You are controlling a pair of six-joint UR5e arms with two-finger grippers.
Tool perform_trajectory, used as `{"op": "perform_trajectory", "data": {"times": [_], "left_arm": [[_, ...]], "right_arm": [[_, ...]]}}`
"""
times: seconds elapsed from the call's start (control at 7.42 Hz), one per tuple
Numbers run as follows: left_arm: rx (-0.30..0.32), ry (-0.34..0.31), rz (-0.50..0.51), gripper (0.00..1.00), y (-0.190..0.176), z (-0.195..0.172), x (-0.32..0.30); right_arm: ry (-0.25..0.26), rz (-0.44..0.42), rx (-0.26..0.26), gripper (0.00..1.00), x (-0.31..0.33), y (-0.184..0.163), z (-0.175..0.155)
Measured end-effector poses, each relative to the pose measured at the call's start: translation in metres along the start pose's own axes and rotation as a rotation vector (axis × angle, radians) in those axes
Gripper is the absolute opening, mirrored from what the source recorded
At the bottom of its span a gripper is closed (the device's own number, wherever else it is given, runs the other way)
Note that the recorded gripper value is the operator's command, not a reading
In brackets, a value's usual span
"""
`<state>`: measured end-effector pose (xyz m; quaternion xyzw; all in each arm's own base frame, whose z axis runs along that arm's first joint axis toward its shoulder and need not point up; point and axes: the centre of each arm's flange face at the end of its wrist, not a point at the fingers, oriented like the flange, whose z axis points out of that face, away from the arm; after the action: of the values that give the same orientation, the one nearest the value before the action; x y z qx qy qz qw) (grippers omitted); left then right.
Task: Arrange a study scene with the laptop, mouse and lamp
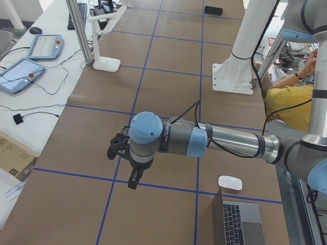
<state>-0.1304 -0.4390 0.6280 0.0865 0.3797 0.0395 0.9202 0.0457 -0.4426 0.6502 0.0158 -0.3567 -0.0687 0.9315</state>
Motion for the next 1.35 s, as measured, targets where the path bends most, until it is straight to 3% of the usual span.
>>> {"op": "perform_trajectory", "data": {"times": [0.27, 0.67, 1.08, 1.35], "left_arm": [[0.049, -0.011, -0.123, 1.0, 0.034, -0.01, -0.059], [0.063, -0.013, -0.373, 1.0, 0.103, -0.007, -0.092], [-0.055, 0.005, -0.694, 1.0, 0.164, -0.007, -0.069], [-0.152, -0.062, -0.932, 0.94, 0.181, -0.032, -0.041]], "right_arm": [[0.0, 0.0, 0.0, 1.0, 0.0, 0.0, 0.0], [0.0, 0.0, 0.0, 1.0, 0.0, 0.0, 0.0], [0.0, 0.0, 0.0, 1.0, 0.0, 0.0, 0.0], [0.0, -0.001, 0.001, 1.0, 0.0, 0.0, 0.0]]}}
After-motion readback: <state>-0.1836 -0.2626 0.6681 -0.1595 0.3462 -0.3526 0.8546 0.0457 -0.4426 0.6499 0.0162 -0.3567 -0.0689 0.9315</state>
